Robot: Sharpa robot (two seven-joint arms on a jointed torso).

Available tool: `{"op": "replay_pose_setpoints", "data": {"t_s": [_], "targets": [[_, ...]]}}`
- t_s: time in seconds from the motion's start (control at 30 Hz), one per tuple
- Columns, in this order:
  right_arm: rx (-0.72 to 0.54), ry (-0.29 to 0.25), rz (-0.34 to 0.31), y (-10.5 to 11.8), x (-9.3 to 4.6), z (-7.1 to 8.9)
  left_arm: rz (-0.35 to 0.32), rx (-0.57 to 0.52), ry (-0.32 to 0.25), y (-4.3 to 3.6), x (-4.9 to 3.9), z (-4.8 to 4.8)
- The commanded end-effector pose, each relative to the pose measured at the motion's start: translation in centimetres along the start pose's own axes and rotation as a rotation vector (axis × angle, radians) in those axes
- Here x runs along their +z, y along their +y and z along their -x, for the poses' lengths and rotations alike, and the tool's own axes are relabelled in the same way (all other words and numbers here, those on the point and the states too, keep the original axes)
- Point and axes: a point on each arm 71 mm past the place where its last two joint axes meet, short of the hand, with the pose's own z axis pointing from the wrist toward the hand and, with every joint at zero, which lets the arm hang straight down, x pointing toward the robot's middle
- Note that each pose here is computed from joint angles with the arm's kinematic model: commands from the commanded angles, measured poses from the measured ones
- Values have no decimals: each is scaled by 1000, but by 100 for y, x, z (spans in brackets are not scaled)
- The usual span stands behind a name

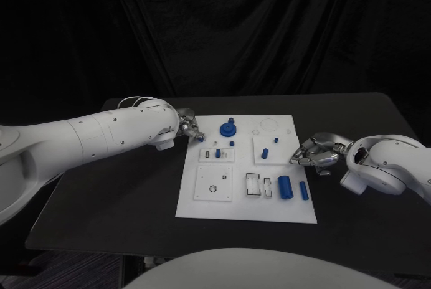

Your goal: Assemble the parts on the task board

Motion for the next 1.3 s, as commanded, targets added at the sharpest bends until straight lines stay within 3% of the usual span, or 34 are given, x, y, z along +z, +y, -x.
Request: {"op": "replay_pose_setpoints", "data": {"t_s": [0.03, 0.47, 0.7, 0.93, 1.3], "targets": [[-2, 8, -14, -22, -2, -11, -7, -7, 2, 0, -12, -18], [-2, 10, -19, -34, -8, -10, -49, -40, -60, -25, -153, -62], [0, 9, -20, -43, -19, -8, -72, -66, -95, -25, -290, -104], [2, 4, -15, -42, -33, -9, -97, -72, -81, -65, -455, -203], [2, 3, -11, -29, -31, -16, -93, -63, -50, -89, -508, -266]]}}
